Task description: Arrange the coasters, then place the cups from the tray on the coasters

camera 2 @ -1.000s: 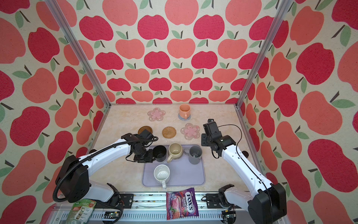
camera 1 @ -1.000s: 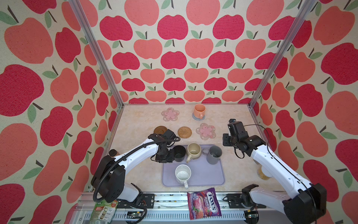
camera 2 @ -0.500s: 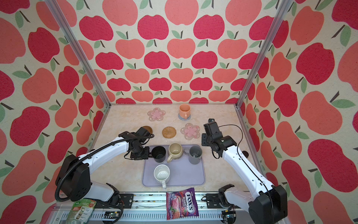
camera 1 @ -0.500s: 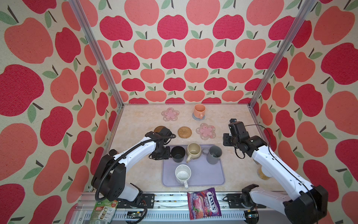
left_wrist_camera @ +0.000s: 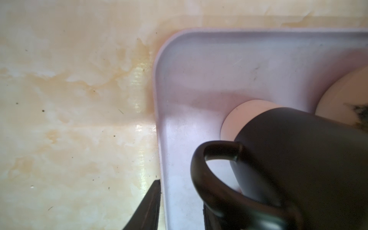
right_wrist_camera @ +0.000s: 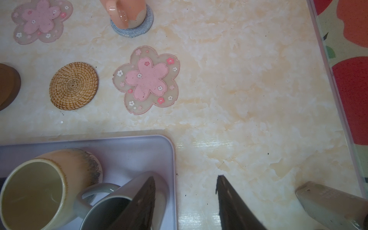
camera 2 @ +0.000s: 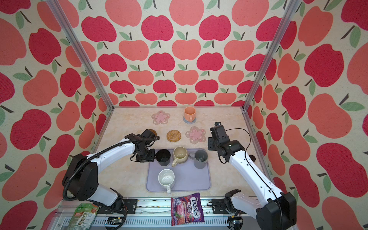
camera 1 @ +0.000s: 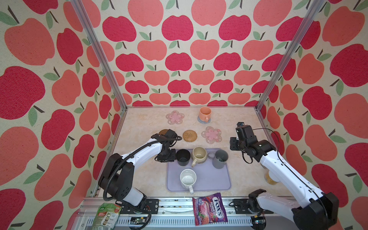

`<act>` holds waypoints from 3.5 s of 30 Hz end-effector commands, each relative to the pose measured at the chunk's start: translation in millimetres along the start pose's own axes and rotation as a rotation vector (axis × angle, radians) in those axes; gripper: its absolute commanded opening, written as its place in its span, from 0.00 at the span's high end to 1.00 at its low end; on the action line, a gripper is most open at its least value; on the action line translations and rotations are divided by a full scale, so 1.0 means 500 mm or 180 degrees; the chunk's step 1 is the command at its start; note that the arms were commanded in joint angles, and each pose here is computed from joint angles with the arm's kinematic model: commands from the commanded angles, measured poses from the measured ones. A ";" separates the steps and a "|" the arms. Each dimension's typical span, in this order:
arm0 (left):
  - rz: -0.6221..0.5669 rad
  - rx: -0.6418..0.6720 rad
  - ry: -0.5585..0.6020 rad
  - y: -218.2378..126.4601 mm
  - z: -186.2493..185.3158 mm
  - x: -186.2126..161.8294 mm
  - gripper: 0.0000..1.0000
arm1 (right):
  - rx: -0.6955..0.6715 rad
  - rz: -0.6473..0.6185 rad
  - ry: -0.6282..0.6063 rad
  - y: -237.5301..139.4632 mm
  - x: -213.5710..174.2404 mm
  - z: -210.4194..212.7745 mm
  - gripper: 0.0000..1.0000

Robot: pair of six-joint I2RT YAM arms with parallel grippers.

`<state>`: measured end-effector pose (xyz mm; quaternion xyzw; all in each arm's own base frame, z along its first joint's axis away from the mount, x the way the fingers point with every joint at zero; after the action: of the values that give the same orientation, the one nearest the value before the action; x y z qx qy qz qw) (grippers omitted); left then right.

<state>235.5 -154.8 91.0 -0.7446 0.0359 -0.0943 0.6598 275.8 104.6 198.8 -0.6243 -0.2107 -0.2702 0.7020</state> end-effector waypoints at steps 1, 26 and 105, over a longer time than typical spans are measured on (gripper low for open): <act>-0.0037 0.0015 0.0077 -0.037 0.003 -0.009 0.63 | -0.0071 -0.0056 0.0064 -0.012 0.007 -0.013 0.47; -0.0010 -0.0298 0.0189 -0.106 -0.027 -0.103 0.62 | -0.0028 0.0022 0.0084 -0.038 -0.002 -0.013 0.48; 0.0211 0.0097 0.1517 0.052 -0.299 0.023 0.62 | -0.0258 0.0026 -0.0051 -0.108 -0.053 -0.092 0.45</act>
<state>219.3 -313.9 103.6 -0.7062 0.2141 -0.2620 0.6219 226.0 66.0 213.2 -0.6451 -0.2008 -0.2715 0.6854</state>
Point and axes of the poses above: each gripper's point midway between its finger pads, its own y axis out along the fingers, its own z axis along the line the jaws close on, x = y × z, the point moved 2 cm from there along -y, back along the fingers, and after that the axes turned 9 degrees about y, right-handed, at the moved point
